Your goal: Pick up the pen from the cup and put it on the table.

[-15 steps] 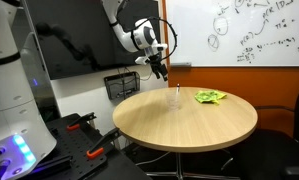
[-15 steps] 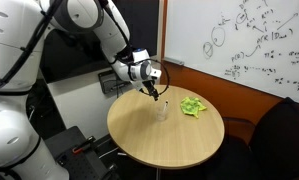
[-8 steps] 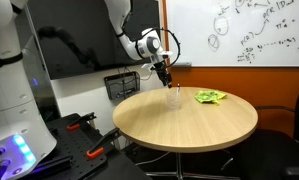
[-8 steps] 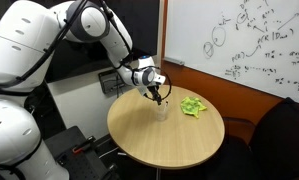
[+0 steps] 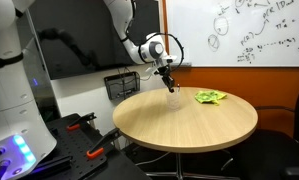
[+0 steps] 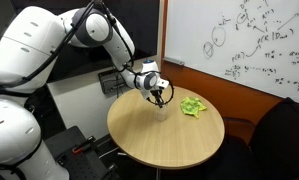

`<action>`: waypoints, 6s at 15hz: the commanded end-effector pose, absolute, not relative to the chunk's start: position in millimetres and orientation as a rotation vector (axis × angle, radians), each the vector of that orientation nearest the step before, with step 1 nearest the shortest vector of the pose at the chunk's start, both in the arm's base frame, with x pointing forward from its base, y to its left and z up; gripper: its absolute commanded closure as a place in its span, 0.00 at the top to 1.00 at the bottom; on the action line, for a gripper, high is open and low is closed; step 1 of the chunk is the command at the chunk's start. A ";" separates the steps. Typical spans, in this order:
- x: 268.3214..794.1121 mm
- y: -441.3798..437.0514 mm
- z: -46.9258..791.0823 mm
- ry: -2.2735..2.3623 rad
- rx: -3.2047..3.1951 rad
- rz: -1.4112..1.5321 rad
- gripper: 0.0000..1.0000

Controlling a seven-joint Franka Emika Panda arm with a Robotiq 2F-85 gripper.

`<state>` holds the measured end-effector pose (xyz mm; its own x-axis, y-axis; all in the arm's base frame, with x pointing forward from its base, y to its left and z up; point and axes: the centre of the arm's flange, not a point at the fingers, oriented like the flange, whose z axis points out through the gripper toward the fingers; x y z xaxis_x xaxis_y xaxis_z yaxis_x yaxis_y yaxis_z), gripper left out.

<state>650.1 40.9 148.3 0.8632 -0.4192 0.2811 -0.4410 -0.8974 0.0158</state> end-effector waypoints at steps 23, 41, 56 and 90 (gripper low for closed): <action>675.4 39.1 116.3 -0.607 2.963 0.447 0.26; 669.5 45.9 125.2 -0.514 2.934 0.548 0.28; 679.1 28.7 123.9 -0.545 2.918 0.565 0.20; 564.8 -37.3 208.7 -0.975 3.134 -0.476 0.03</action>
